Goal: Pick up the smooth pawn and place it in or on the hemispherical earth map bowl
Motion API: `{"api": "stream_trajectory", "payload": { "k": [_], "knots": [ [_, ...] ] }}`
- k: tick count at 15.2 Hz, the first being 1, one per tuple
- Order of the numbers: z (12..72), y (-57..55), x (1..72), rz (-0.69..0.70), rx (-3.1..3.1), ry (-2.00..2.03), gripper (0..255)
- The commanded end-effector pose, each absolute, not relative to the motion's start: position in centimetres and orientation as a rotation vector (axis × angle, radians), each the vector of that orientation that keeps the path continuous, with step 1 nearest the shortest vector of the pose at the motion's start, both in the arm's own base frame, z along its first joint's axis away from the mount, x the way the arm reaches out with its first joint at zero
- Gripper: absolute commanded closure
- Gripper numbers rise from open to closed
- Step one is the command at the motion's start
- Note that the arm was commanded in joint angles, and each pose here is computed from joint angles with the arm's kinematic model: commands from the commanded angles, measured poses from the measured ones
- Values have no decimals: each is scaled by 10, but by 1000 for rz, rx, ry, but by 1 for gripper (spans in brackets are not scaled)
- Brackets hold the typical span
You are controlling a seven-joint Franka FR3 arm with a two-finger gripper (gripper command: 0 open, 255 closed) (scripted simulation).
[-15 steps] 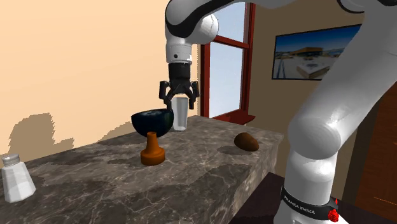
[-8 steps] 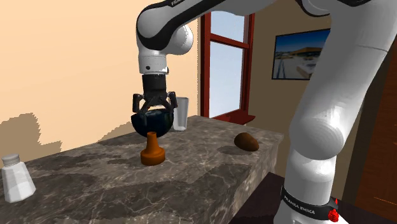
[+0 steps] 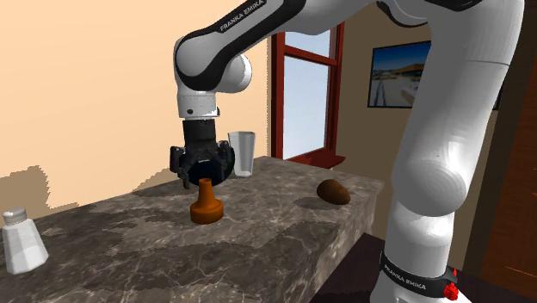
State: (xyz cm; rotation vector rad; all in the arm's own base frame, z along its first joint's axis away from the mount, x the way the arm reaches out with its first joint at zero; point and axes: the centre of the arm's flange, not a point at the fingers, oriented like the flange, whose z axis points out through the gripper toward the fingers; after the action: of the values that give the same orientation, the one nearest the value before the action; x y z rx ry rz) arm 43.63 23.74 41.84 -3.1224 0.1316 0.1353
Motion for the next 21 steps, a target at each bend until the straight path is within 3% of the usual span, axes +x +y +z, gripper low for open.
{"api": "stream_trajectory", "payload": {
  "k": [1,8,9,21],
  "knots": [
    [410,237,436,135,-3122,131,0],
    [410,237,436,135,-3122,131,0],
    [410,237,436,135,-3122,131,255],
    [426,237,436,135,-3122,131,255]
  ]
}}
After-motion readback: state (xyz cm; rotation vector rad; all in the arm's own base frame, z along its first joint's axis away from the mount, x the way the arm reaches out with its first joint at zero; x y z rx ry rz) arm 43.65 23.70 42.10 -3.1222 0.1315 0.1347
